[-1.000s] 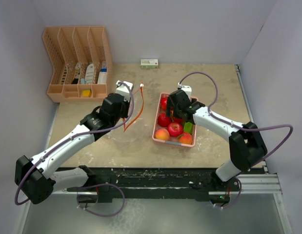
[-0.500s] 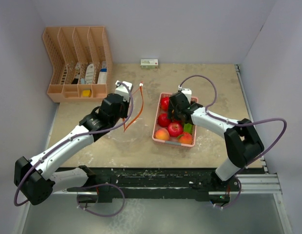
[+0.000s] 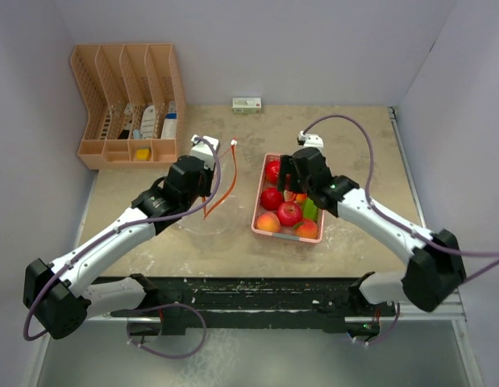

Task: Place the food in the zip-top bag and seal the zipper
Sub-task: Pick up the fake fruit from the bin, then place the fake fruit in the zipper food storage bag.

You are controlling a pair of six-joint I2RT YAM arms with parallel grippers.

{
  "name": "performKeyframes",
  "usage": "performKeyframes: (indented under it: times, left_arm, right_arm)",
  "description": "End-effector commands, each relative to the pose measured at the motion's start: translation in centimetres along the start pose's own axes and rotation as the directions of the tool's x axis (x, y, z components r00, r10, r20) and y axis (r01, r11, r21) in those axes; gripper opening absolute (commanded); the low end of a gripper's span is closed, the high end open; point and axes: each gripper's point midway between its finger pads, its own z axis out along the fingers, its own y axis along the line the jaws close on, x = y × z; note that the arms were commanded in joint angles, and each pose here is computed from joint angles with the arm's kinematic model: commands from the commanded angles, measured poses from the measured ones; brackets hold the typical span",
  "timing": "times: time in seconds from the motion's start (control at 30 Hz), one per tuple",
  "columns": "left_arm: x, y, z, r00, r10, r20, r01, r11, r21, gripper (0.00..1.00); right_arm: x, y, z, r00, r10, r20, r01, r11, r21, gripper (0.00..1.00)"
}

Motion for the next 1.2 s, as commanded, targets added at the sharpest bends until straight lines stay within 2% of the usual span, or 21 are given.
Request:
performKeyframes:
  times: [0.0,0.07,0.17,0.3,0.43,0.77,0.97,1.17]
  left_arm:
    - [-2.0,-0.5,-0.2,0.998,-0.027,0.062,0.026,0.999,0.023,0.00]
    - [-2.0,-0.5,-0.2,0.998,-0.031,0.061,0.030,0.999,0.025,0.00]
    - [-2.3,-0.9,-0.3,0.997,-0.044,0.066,0.041,0.998,0.045,0.00]
    - [-3.1,-1.7,-0.8,0.994,-0.072,0.077,0.064,0.993,0.094,0.00]
    - [-4.4,-2.4,-1.8,0.989,-0.106,0.103,0.090,0.985,0.149,0.00]
    - [-6.6,-3.9,-4.7,0.972,-0.189,0.143,0.144,0.950,0.277,0.00]
    - [-7.7,-5.9,-5.9,0.957,-0.249,0.150,0.171,0.900,0.401,0.00]
    - [-8.1,-6.6,-6.4,0.948,-0.280,0.152,0.187,0.875,0.447,0.00]
  right_arm:
    - [-4.6,7.6,-7.5,0.978,-0.021,0.207,0.104,0.911,-0.399,0.59]
    - [-5.1,11.2,-11.5,0.963,0.010,0.271,0.160,0.784,-0.599,0.59]
    - [-5.6,14.2,-15.9,0.934,0.082,0.347,0.226,0.617,-0.754,0.59]
    - [-5.5,17.1,-17.4,0.921,0.103,0.376,0.282,0.487,-0.826,0.58]
    - [-5.6,19.4,-17.7,0.910,0.146,0.389,0.304,0.404,-0.863,0.58]
    - [-7.3,19.4,-15.0,0.880,0.222,0.419,0.266,0.501,-0.823,0.59]
    - [-7.6,18.4,-12.4,0.881,0.198,0.430,0.227,0.621,-0.751,0.59]
    - [-6.8,16.3,-8.7,0.903,0.080,0.422,0.206,0.782,-0.588,0.60]
